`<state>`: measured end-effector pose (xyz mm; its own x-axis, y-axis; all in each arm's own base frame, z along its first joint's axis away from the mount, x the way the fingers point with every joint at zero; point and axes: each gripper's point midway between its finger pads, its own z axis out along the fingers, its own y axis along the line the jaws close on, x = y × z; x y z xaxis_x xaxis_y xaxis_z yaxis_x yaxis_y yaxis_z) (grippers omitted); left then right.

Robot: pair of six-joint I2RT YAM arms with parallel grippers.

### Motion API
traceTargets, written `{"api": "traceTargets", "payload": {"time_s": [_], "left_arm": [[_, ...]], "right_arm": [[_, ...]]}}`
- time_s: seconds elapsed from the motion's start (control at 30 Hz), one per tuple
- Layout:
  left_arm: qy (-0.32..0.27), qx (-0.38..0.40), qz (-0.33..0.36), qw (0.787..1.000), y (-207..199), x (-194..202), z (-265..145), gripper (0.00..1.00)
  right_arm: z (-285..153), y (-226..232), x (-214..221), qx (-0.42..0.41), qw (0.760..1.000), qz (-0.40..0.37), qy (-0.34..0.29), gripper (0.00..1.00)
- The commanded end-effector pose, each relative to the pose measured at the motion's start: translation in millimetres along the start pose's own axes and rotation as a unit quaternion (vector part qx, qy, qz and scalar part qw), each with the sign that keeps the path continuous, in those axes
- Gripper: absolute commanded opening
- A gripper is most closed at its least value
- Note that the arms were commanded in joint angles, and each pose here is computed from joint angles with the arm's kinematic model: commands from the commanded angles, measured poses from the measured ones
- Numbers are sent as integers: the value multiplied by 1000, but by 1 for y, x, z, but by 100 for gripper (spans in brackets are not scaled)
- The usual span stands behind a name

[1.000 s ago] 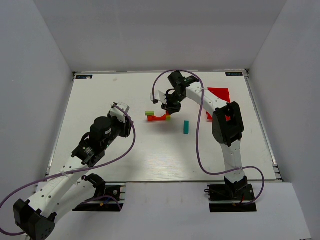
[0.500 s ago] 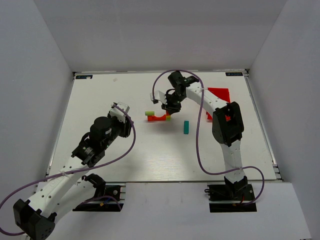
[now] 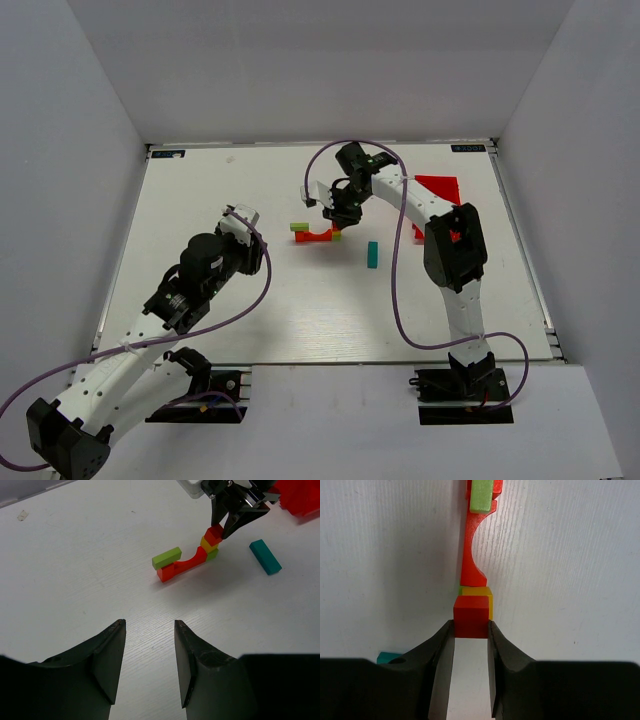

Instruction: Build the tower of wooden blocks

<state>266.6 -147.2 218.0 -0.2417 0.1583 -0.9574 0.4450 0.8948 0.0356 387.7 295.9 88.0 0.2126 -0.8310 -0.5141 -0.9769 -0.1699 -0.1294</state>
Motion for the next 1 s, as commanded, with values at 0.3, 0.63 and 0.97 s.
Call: {"api": "traceTargets", "payload": {"time_s": [0.3,0.63,0.97], "left_arm": [[-6,5,-1,1000,-1,-5,-1,54],[-6,5,-1,1000,-1,-5,-1,54],[-6,5,-1,1000,-1,-5,-1,54]], "right_arm": [[-1,-7,-6,11,1000,-5,-4,51],[-4,-7,-10,17,1000,-7,-13,90],[-79,-4,-37,109,992,-16,-53,90]]}}
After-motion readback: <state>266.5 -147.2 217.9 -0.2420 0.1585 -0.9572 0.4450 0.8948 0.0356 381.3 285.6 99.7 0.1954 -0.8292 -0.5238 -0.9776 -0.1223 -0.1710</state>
